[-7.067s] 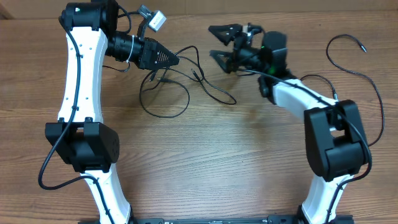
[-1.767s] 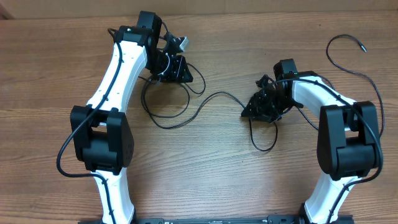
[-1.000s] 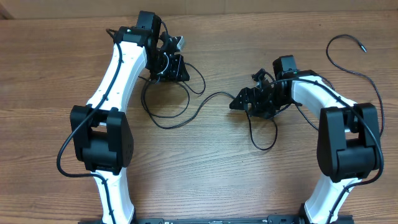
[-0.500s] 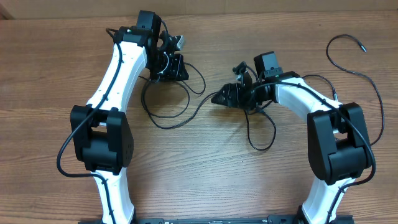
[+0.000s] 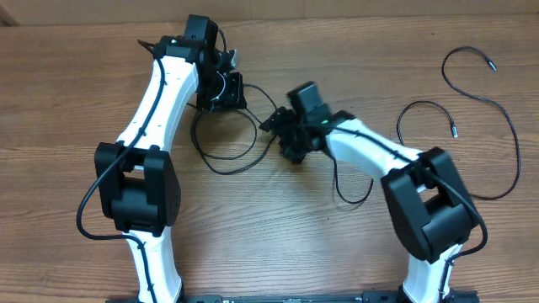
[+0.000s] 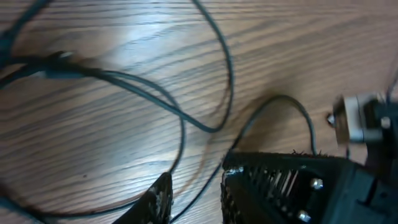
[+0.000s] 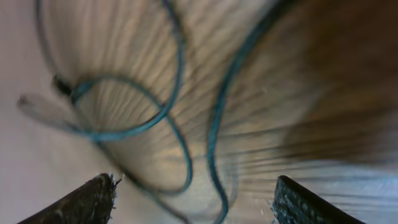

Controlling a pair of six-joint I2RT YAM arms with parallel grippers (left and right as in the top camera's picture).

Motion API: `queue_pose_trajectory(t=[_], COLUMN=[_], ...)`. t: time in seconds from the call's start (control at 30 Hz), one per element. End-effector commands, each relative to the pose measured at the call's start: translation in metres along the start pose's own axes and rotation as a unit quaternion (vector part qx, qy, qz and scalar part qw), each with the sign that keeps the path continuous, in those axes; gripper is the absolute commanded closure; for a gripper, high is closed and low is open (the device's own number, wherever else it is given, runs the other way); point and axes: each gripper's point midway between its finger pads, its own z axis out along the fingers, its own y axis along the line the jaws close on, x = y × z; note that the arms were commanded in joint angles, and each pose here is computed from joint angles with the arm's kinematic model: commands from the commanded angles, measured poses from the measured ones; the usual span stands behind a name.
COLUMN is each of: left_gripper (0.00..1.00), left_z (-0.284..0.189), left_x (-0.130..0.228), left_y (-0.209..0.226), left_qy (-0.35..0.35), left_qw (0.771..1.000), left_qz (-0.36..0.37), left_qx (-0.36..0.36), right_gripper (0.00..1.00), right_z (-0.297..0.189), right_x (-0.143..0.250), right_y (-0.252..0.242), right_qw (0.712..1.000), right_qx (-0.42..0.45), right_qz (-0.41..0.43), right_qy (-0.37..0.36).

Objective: Untangle cables

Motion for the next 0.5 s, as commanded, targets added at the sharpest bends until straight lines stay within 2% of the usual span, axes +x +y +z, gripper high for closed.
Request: queue_pose_trajectory(t=[0.0, 0.13, 0.27, 0.3, 0.37, 0.47], left_gripper=[0.73, 0.73, 0.73, 0.73, 0.73, 0.74], left_z=[0.000, 0.000, 0.000, 0.000, 0.000, 0.000], left_x=[-0.001, -0.001, -0.001, -0.001, -0.001, -0.001], left_y=[0.010, 0.009, 0.009, 0.009, 0.009, 0.009], left_qy=[-0.004, -0.005, -0.005, -0.005, -0.005, -0.004], left_qw=[0.999, 0.999, 0.999, 0.999, 0.999, 0.999], left_qz=[-0.027, -0.026, -0.026, -0.026, -0.026, -0.026], left_qx=[-0.025, -0.025, -0.024, -0.024, -0.024, -0.024], right_gripper=[0.19, 0.13, 0.11, 0.14, 0.33, 0.41], right_z=[0.000, -0.005, -0.006, -0.004, 0.001, 0.006], right_x=[-0.024, -0.040, -0.050, -0.050, -0.051, -0.051], right_y=[-0.002, -0.005, 0.002, 0.004, 0.006, 0.001], right_qw=[0.982, 0.966, 0.959, 0.959, 0.959, 0.958], right_qx=[0.007, 0.000, -0.021, -0.026, -0.032, -0.026], right_qz=[0.148, 0.189, 0.196, 0.196, 0.196, 0.204], right_qy=[-0.116, -0.178, -0.203, -0.203, -0.202, -0.201])
